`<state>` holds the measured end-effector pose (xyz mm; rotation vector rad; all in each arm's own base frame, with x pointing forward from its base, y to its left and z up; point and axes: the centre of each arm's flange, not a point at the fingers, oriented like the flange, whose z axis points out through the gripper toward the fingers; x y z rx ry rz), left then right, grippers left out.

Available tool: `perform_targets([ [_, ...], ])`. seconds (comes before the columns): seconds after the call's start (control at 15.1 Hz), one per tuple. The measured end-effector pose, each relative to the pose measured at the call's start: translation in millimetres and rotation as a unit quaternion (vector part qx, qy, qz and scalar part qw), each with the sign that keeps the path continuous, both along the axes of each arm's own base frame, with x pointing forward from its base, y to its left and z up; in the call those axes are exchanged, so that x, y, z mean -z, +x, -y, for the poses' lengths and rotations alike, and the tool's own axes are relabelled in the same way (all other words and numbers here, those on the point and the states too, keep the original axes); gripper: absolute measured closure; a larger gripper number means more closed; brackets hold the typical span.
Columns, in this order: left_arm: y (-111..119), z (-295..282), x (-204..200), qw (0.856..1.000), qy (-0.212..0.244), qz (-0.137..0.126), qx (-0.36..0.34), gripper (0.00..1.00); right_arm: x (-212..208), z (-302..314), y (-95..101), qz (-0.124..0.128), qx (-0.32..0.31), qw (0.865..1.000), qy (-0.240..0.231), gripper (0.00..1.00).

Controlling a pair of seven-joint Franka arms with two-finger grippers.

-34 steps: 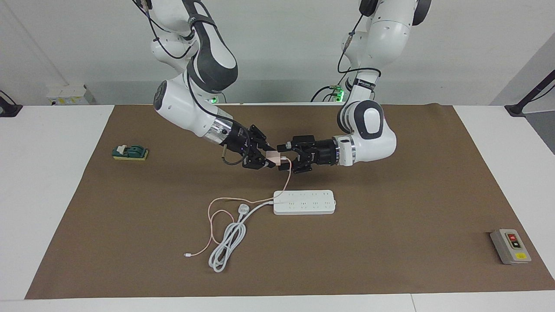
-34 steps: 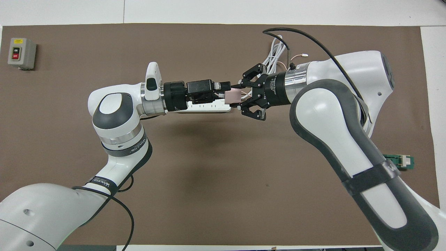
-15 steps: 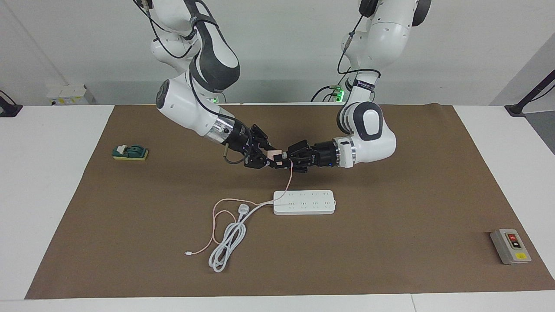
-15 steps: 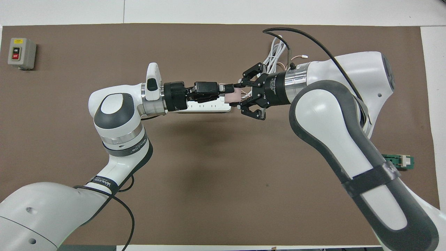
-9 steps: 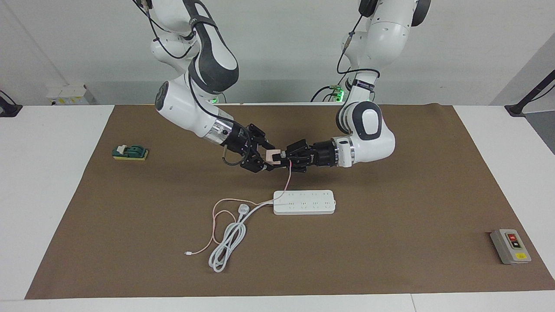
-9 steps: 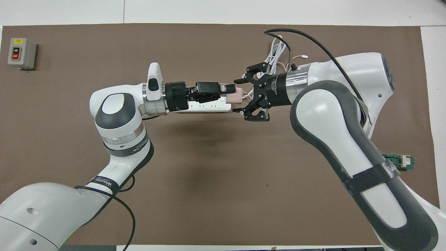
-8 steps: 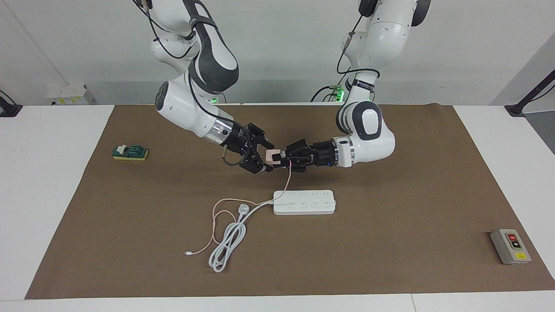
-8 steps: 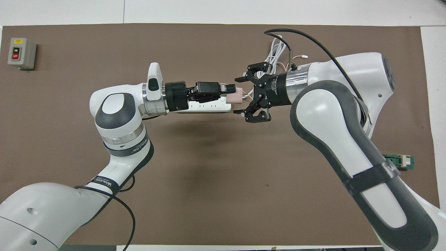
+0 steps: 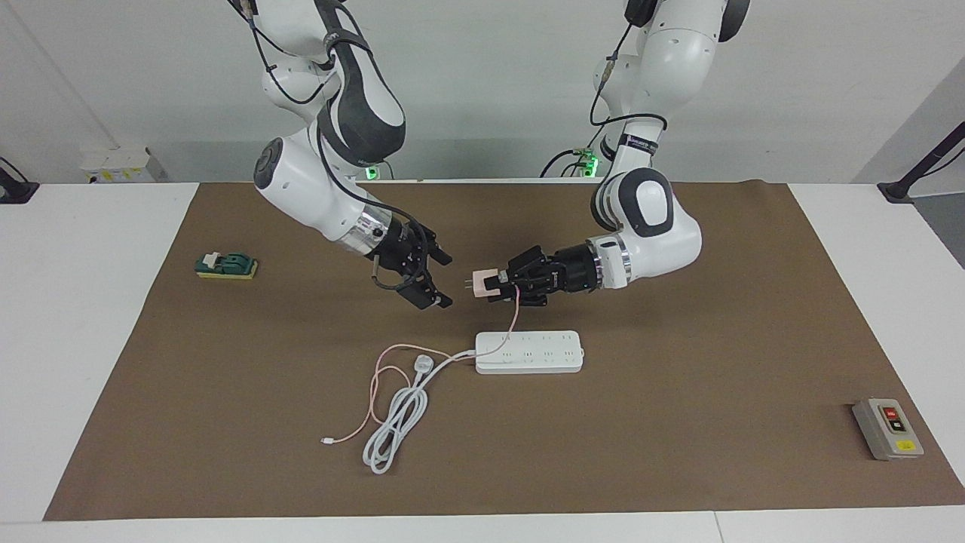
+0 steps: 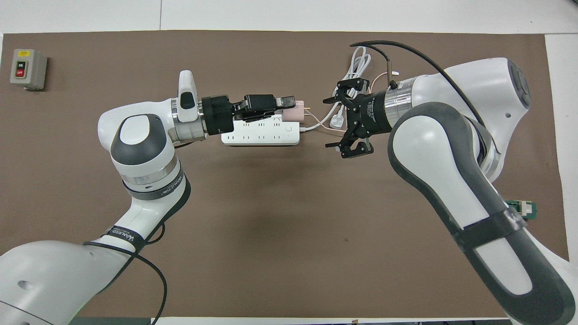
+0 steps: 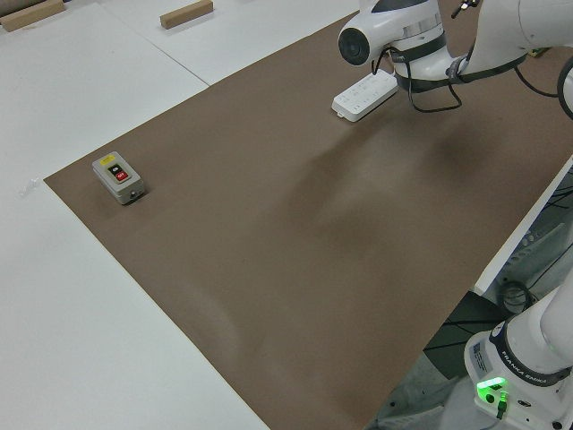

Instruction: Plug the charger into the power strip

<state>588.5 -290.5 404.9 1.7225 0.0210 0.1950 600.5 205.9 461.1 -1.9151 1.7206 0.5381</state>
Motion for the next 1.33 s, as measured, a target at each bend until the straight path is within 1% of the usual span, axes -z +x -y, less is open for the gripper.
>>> perform_targets([
  [0.13,5,-15,-18,0.999,0.027,0.013,-0.019,0.69,-7,17,-2.2,0.012,-0.036,0.999,-0.027,0.00],
  [0.33,7,-37,-47,0.995,0.088,0.026,-0.035,0.69,-18,47,-4.9,0.035,-0.090,0.993,-0.060,0.00],
  [0.46,8,-60,-60,0.991,0.126,0.035,-0.036,0.69,-24,68,-7.6,0.052,-0.135,0.986,-0.083,0.00],
  [0.53,8,-76,-63,0.987,0.150,0.038,-0.036,0.69,-28,76,-9.6,0.062,-0.159,0.981,-0.095,0.00],
  [0.6,7,-95,-65,0.983,0.176,0.035,-0.034,0.69,-34,83,-12.6,0.075,-0.187,0.973,-0.112,0.00],
  [0.73,2,-134,-71,0.973,0.229,0.021,-0.023,0.69,-50,91,-21.5,0.101,-0.250,0.950,-0.155,0.00],
  [0.8,-2,-155,-76,0.964,0.265,0.010,-0.014,0.69,-59,93,-27.1,0.111,-0.280,0.938,-0.173,0.00],
  [0.86,-6,-173,-83,0.953,0.302,-0.004,-0.009,0.69,-68,96,-33.0,0.119,-0.306,0.925,-0.190,0.00],
  [1.0,-19,-201,-103,0.926,0.377,-0.035,0.002,0.69,-83,105,-42.8,0.131,-0.353,0.901,-0.216,0.00],
  [1.06,-26,-212,-114,0.915,0.401,-0.050,0.010,0.69,-87,113,-45.8,0.134,-0.372,0.892,-0.218,0.00],
  [1.19,-41,-236,-130,0.898,0.430,-0.085,0.025,0.69,-88,133,-46.0,0.142,-0.403,0.877,-0.220,0.00],
  [1.33,-52,-264,-137,0.875,0.472,-0.105,0.031,0.69,-87,148,-43.8,0.150,-0.421,0.867,-0.220,0.00],
])
